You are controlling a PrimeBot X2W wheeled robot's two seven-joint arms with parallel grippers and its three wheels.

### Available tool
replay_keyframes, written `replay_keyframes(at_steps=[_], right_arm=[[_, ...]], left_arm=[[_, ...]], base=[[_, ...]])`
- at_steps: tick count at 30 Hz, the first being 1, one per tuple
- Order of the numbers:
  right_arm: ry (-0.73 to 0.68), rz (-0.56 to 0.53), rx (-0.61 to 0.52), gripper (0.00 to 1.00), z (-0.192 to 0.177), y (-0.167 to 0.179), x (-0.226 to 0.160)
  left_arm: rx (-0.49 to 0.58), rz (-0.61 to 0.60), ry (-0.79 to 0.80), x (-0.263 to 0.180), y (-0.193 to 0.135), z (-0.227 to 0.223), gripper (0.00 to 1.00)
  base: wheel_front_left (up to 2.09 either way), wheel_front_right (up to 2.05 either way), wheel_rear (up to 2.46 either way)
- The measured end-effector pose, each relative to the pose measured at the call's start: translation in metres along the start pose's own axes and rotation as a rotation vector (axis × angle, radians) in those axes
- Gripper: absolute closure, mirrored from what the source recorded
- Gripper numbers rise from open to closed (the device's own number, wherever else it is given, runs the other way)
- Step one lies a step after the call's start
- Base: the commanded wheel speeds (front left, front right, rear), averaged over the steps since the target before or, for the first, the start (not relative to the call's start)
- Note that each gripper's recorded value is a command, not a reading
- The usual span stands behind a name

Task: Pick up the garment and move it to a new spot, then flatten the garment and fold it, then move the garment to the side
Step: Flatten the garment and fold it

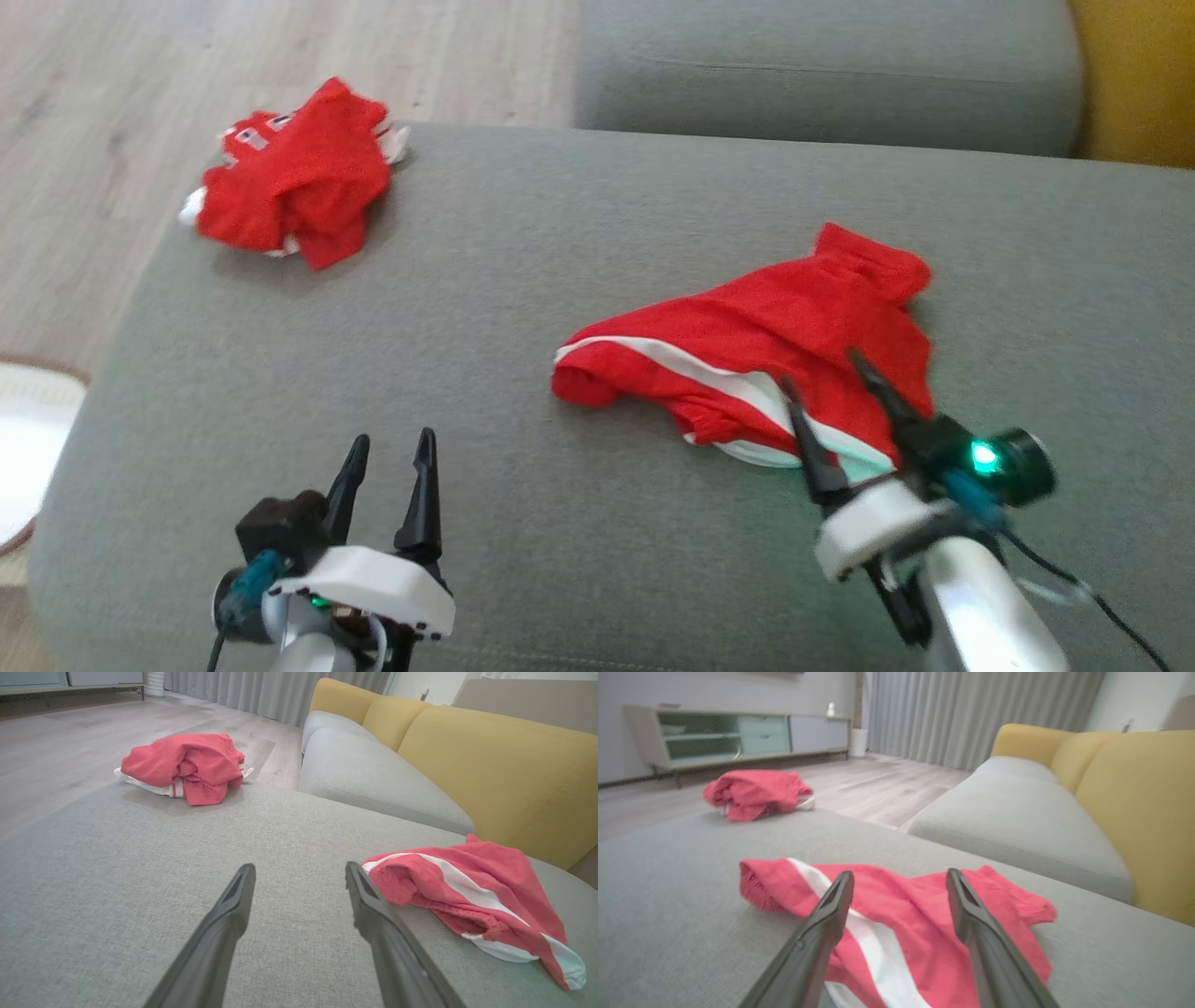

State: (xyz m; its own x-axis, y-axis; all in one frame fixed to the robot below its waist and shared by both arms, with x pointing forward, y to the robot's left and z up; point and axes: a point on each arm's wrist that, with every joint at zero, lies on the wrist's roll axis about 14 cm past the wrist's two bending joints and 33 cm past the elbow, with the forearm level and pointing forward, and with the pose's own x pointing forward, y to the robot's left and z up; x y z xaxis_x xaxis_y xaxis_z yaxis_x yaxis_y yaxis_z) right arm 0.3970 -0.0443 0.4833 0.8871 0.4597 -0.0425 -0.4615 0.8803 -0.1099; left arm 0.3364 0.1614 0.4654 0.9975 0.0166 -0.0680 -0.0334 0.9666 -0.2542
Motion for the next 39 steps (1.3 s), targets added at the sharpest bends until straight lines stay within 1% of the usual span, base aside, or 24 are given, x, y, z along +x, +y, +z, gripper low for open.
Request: replay_keyframes(at_steps=[4,8,11,15,20,21,22,23,25,26,27,33,39], right_arm=[[0.100,0.099,-0.085,0.00,-0.017,0.022,0.022],[0.171,0.151,-0.147,0.00,-0.033,0.030,0.039],[0.251,0.186,-0.185,0.00,-0.051,0.036,0.045],[0.317,0.199,-0.222,0.00,-0.068,0.033,0.049],[0.345,0.197,-0.232,0.00,-0.074,0.029,0.055],[0.349,0.196,-0.233,0.20,-0.075,0.028,0.057],[0.354,0.195,-0.234,0.42,-0.076,0.027,0.058],[0.356,0.193,-0.232,0.53,-0.078,0.026,0.058],[0.366,0.195,-0.232,0.66,-0.081,0.025,0.058],[0.370,0.196,-0.234,0.96,-0.082,0.025,0.058],[0.374,0.197,-0.232,1.00,-0.083,0.025,0.058],[0.315,0.174,-0.220,1.00,-0.072,0.018,0.064],[0.186,0.162,-0.213,1.00,-0.037,0.019,0.069]], left_arm=[[-0.012,0.025,-0.013,-0.002,0.007,0.004,0.00],[-0.024,0.067,-0.025,-0.006,0.018,0.008,0.00],[-0.024,0.107,-0.028,-0.013,0.029,0.009,0.00],[-0.025,0.146,-0.038,-0.020,0.040,0.011,0.00],[-0.026,0.173,-0.041,-0.025,0.047,0.012,0.00],[-0.025,0.175,-0.039,-0.025,0.048,0.011,0.00],[-0.025,0.176,-0.038,-0.025,0.048,0.011,0.00],[-0.025,0.177,-0.037,-0.025,0.048,0.011,0.00],[-0.025,0.177,-0.033,-0.025,0.048,0.010,0.00],[-0.025,0.176,-0.032,-0.025,0.048,0.009,0.00],[-0.024,0.176,-0.030,-0.024,0.048,0.009,0.00],[-0.024,0.168,-0.026,-0.023,0.046,0.008,0.00],[-0.023,0.134,-0.024,-0.019,0.036,0.007,0.00]], base=[[0.00,0.00,0.00],[0.00,0.00,0.00],[0.00,0.00,0.00],[0.00,0.00,0.00],[0.00,0.00,0.00],[0.00,0.00,0.00],[0.00,0.00,0.00],[0.00,0.00,0.00],[0.00,0.00,0.00],[0.00,0.00,0.00],[0.00,0.00,0.00],[0.00,0.00,0.00],[0.00,0.00,0.00]])
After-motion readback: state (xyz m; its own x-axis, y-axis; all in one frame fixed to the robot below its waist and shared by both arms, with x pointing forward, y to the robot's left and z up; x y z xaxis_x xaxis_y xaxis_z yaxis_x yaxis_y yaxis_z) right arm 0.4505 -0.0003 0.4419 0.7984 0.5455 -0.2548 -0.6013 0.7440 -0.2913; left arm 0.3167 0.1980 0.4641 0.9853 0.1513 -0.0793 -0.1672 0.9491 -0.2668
